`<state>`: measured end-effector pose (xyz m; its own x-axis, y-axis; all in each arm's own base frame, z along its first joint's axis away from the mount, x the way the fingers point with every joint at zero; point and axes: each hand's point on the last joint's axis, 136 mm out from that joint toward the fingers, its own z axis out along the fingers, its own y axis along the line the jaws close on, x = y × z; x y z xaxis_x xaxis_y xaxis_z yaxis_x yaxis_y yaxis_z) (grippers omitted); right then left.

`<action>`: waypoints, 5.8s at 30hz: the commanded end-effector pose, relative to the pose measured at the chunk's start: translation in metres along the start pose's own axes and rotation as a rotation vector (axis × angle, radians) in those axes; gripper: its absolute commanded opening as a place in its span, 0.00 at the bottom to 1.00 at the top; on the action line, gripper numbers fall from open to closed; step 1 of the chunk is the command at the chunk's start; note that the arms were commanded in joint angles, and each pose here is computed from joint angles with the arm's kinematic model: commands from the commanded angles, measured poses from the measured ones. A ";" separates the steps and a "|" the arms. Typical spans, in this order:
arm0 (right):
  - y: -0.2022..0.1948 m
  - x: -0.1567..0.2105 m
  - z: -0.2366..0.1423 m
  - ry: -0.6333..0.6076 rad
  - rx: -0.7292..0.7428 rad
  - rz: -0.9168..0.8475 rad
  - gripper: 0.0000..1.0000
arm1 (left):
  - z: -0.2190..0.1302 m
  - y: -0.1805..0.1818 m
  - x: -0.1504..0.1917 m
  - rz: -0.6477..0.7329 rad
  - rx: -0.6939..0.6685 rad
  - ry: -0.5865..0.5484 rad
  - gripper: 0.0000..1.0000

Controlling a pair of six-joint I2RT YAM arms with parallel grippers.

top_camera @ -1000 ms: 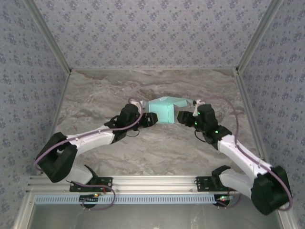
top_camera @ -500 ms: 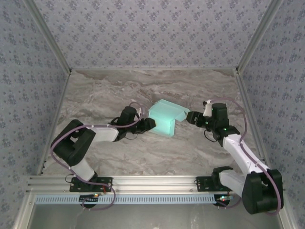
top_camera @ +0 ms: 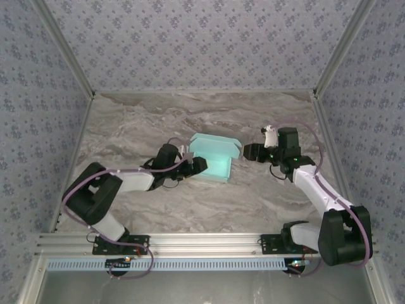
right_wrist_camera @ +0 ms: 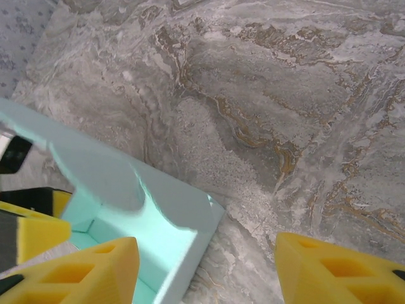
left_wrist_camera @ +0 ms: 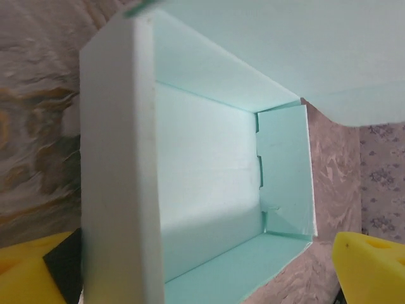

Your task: Fold the paper box

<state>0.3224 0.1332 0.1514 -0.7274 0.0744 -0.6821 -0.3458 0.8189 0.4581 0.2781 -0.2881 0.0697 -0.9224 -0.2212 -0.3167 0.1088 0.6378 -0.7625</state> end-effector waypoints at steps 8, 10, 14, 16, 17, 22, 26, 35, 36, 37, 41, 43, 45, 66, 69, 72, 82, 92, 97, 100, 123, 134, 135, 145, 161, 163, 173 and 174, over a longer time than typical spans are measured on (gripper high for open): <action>0.044 0.007 0.001 0.040 -0.138 -0.276 0.66 | -0.085 -0.002 -0.032 0.247 -0.226 -0.210 0.99; 0.043 0.003 0.006 0.040 -0.112 -0.290 0.67 | -0.101 -0.008 -0.046 0.303 -0.272 -0.268 0.99; 0.040 -0.007 0.019 0.059 -0.108 -0.266 0.67 | -0.103 -0.018 -0.068 0.431 -0.308 -0.302 0.91; 0.044 -0.009 0.027 0.074 -0.135 -0.244 0.66 | -0.094 -0.020 -0.075 0.492 -0.324 -0.291 0.83; 0.045 -0.008 0.031 0.085 -0.149 -0.235 0.65 | -0.089 -0.023 -0.076 0.515 -0.313 -0.284 0.80; 0.050 -0.007 0.047 0.117 -0.147 -0.233 0.65 | -0.074 -0.039 -0.085 0.580 -0.248 -0.288 0.73; 0.046 -0.009 0.054 0.123 -0.122 -0.241 0.64 | -0.062 -0.036 -0.090 0.609 -0.271 -0.270 0.69; 0.048 -0.009 0.063 0.141 -0.083 -0.191 0.47 | -0.047 -0.051 -0.101 0.624 -0.235 -0.254 0.47; 0.048 -0.008 0.064 0.144 -0.061 -0.180 0.44 | -0.045 -0.053 -0.101 0.610 -0.227 -0.249 0.44; 0.047 -0.007 0.065 0.145 -0.038 -0.167 0.41 | -0.043 -0.054 -0.099 0.601 -0.217 -0.241 0.41; 0.049 -0.003 0.067 0.126 0.028 -0.106 0.32 | -0.037 -0.051 -0.093 0.545 -0.217 -0.222 0.29; 0.052 -0.001 0.068 0.101 0.060 -0.078 0.31 | -0.032 -0.051 -0.088 0.516 -0.216 -0.214 0.25; 0.051 0.000 0.068 0.074 0.118 -0.051 0.30 | -0.027 -0.051 -0.082 0.499 -0.216 -0.204 0.24; 0.043 0.050 0.066 -0.022 0.324 0.177 0.29 | -0.006 -0.019 -0.025 0.314 -0.240 -0.155 0.23; 0.047 0.060 0.062 -0.029 0.323 0.165 0.30 | -0.007 -0.012 -0.016 0.312 -0.250 -0.157 0.26; 0.048 0.066 0.054 -0.036 0.323 0.164 0.33 | -0.009 -0.005 -0.007 0.317 -0.263 -0.155 0.30; 0.060 0.084 0.015 0.083 0.264 0.118 0.54 | -0.035 -0.010 0.005 0.292 -0.227 -0.177 0.57; 0.076 0.058 -0.043 -0.020 0.123 0.226 0.69 | -0.112 -0.039 -0.005 0.240 -0.142 -0.324 0.85; 0.074 0.018 -0.037 0.013 0.069 0.329 0.75 | -0.132 -0.055 -0.041 0.244 -0.248 -0.329 0.99; 0.069 -0.002 -0.021 0.060 0.077 0.342 0.76 | -0.126 -0.058 -0.070 0.229 -0.283 -0.319 0.99; -0.011 0.094 0.063 0.445 0.384 0.102 0.68 | -0.022 0.068 -0.007 0.268 -0.472 0.097 0.86; 0.004 0.061 0.049 0.371 0.371 0.075 0.69 | -0.018 0.057 -0.010 0.297 -0.510 0.119 0.83; 0.005 0.058 0.046 0.359 0.361 0.078 0.70 | -0.018 0.055 -0.010 0.293 -0.503 0.119 0.81; 0.025 0.055 0.052 0.344 0.070 0.126 0.69 | -0.013 0.057 -0.011 0.201 -0.410 0.141 0.58; 0.046 0.064 0.080 0.443 -0.255 0.389 0.80 | 0.003 0.072 -0.012 0.044 -0.180 0.179 0.33; 0.046 0.067 0.082 0.459 -0.265 0.428 0.82 | 0.003 0.076 -0.012 0.037 -0.185 0.178 0.32; 0.025 0.083 0.093 0.457 -0.196 0.588 0.86 | -0.004 0.098 -0.015 -0.033 -0.201 0.151 0.23; 0.026 0.084 0.095 0.452 -0.204 0.600 0.85 | -0.004 0.098 -0.015 -0.035 -0.200 0.151 0.23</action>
<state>0.3072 0.2115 0.0539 -0.9864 0.1548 -0.0555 0.0548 0.6278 0.7765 0.3201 -0.2483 0.0493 -0.9456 -0.1072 -0.3073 0.1589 0.6720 -0.7233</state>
